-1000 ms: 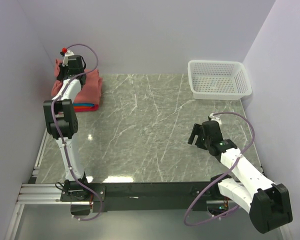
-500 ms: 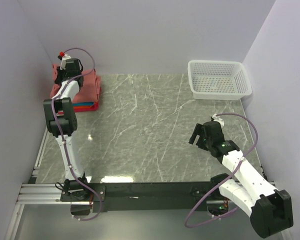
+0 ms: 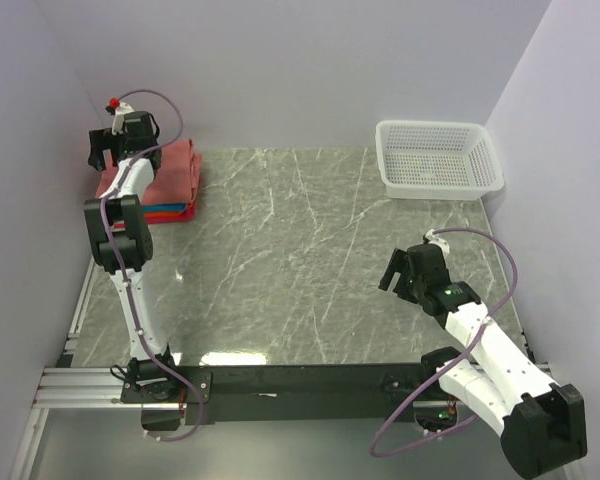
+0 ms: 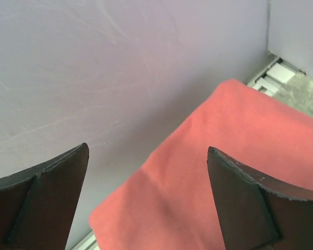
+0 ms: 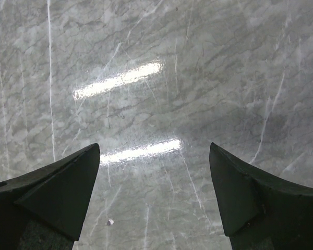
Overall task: Fold and stack the t-shirts
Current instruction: Neatly place the folded tshirt to the corner, then reset both grippers
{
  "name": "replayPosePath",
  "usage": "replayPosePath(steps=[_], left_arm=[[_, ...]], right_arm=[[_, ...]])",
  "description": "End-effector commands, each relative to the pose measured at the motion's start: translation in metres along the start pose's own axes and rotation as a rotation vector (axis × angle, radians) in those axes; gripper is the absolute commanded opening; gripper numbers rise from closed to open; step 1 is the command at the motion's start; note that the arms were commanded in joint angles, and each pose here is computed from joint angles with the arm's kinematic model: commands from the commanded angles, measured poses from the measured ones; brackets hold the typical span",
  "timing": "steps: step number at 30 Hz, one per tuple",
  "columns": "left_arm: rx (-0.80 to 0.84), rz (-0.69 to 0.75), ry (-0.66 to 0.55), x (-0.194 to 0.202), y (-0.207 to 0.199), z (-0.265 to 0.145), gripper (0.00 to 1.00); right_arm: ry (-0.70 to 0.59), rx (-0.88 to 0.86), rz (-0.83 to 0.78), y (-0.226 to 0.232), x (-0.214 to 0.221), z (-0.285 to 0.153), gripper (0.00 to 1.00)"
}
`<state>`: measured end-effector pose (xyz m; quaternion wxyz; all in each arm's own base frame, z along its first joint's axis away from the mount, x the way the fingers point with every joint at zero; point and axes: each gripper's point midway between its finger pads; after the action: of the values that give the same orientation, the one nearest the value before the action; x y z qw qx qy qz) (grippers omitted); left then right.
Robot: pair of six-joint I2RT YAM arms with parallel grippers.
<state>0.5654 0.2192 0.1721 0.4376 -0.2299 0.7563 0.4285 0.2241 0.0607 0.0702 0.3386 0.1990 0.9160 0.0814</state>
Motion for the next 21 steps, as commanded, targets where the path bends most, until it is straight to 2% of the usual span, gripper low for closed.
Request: replayPosePath(steps=[1,4,5,8,12,14,15,16,17,18,19,20,21], left_arm=[[-0.039,-0.109,-0.037,-0.037,0.022,-0.006,0.99],[0.002,-0.207,-0.052,-0.064,0.029,-0.019,1.00],[0.019,-0.228,-0.025,-0.063,0.030,-0.024,0.99],[0.118,-0.319,-0.028,-0.090,0.032,-0.053,0.99],[0.273,-0.380,-0.047,-0.114,0.013,-0.115,0.99],[0.365,-0.458,-0.051,-0.128,0.014,-0.145,0.99],[0.443,-0.447,-0.024,-0.120,-0.006,-0.173,1.00],[0.511,-0.491,-0.029,-0.130,0.000,-0.196,0.99],[0.634,-0.539,0.005,-0.129,-0.013,-0.220,1.00],[0.714,-0.508,0.072,-0.099,-0.035,-0.240,0.99],[0.792,-0.564,0.047,-0.109,-0.026,-0.266,0.99],[0.886,-0.589,0.080,-0.101,-0.035,-0.289,0.99],[0.950,-0.550,0.120,-0.067,-0.054,-0.314,0.99]], right_arm=[[-0.074,-0.016,0.030,0.008,-0.025,-0.013,0.91],[-0.089,-0.024,0.032,0.009,-0.028,-0.016,0.91],[-0.090,-0.025,0.034,0.009,-0.028,-0.017,0.91],[-0.105,-0.040,0.033,0.012,-0.031,-0.019,0.91],[-0.113,-0.055,0.023,0.014,-0.034,-0.021,0.91],[-0.118,-0.062,0.016,0.016,-0.035,-0.023,0.91],[-0.123,-0.068,0.014,0.017,-0.037,-0.024,0.91],[-0.131,-0.080,0.011,0.019,-0.038,-0.025,0.91],[-0.137,-0.085,0.010,0.019,-0.039,-0.026,0.91],[-0.140,-0.091,0.010,0.020,-0.040,-0.026,0.91],[-0.141,-0.102,0.007,0.022,-0.040,-0.028,0.91],[-0.146,-0.108,0.005,0.023,-0.041,-0.029,0.91],[-0.145,-0.113,0.003,0.023,-0.039,-0.028,0.91]])
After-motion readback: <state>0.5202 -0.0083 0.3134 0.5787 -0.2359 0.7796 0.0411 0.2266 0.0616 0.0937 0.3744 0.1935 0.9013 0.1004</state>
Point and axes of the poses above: each gripper's point midway between its finger pads, its own z axis out along the fingers, its own y axis along the line the jaws close on, x = y × z, and after that the axes turned 2 degrees about z, right-handed
